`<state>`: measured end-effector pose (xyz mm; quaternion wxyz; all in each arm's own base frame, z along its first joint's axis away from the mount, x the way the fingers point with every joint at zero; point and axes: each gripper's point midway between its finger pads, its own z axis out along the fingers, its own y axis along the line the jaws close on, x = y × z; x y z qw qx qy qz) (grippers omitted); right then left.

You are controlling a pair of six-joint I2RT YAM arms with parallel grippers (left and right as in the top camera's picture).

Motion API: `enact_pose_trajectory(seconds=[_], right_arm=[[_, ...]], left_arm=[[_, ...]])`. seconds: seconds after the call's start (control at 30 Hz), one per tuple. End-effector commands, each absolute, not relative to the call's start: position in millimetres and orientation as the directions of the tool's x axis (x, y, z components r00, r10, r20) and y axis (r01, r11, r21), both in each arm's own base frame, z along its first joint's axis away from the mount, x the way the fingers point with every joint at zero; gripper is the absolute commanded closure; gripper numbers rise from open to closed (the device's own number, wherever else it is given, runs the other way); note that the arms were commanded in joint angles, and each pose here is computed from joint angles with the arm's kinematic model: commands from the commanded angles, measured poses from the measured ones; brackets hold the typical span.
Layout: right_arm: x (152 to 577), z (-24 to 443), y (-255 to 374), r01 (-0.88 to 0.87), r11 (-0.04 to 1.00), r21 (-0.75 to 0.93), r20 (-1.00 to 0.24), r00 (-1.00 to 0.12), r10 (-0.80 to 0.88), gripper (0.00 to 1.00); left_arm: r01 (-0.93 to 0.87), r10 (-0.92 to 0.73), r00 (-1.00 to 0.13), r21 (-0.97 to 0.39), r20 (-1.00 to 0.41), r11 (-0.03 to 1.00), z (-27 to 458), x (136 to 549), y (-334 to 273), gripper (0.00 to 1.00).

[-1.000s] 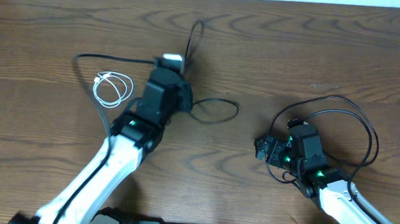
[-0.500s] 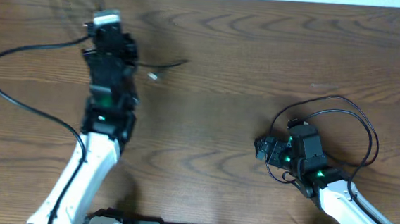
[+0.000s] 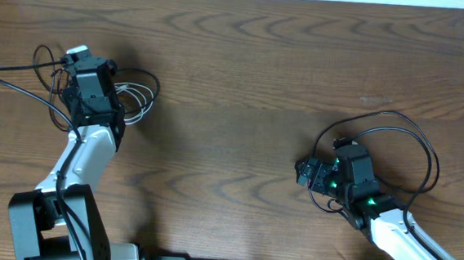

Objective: Untangle cables
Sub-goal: 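Pull the black cable up-left with the left gripper past the white coil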

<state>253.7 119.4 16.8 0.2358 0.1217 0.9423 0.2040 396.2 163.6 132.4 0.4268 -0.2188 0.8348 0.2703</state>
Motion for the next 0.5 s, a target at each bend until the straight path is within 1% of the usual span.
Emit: enact_pose_trajectory(seconds=[0.0,0.03,0.07,0.1,0.13,0.17,0.2,0.23,0.27,0.4,0.47], right_arm=[[245,6,115,0.152,0.896,0.417,-0.368,-0.874,0.319,0.01],[245,6,115,0.151,0.896,0.417,-0.368,-0.874,0.318,0.01],[245,6,115,0.151,0.896,0.417,-0.368,-0.874,0.318,0.01],[245,6,115,0.151,0.896,0.417,-0.368,-0.874,0.319,0.01],[245,6,115,0.151,0.896,0.417,-0.368,-0.874,0.318,0.01],[245,6,115,0.151,0.896,0.417,-0.368,-0.874,0.319,0.01],[245,6,115,0.151,0.896,0.417,-0.368,-0.874,0.318,0.01],[245,6,115,0.151,0.896,0.417,-0.368,-0.874,0.318,0.01],[245,6,115,0.151,0.896,0.417,-0.368,-0.874,0.318,0.01],[245,6,115,0.151,0.896,0.417,-0.368,-0.874,0.318,0.01],[245,6,115,0.152,0.896,0.417,-0.368,-0.874,0.319,0.01]], left_arm=[[-0.615,-0.151,-0.512,0.238,-0.846,0.752,138,399,163,0.92],[-0.615,-0.151,-0.511,0.237,-0.846,0.752,138,399,163,0.92],[-0.616,-0.150,-0.509,0.236,-0.848,0.752,139,399,163,0.89],[-0.615,-0.147,-0.506,0.237,-0.850,0.752,140,400,164,0.68],[-0.614,-0.140,-0.503,0.239,-0.853,0.752,141,401,164,0.39],[-0.612,-0.130,-0.498,0.241,-0.857,0.753,145,402,164,0.22],[-0.614,-0.123,-0.486,0.238,-0.865,0.753,150,403,164,0.11],[-0.619,-0.119,-0.464,0.225,-0.878,0.752,157,404,165,0.06],[-0.626,-0.114,-0.438,0.211,-0.892,0.751,166,405,165,0.05],[-0.650,-0.091,-0.307,0.139,-0.947,0.747,209,407,165,0.04],[-0.660,-0.077,-0.224,0.093,-0.972,0.745,236,405,165,0.04]])
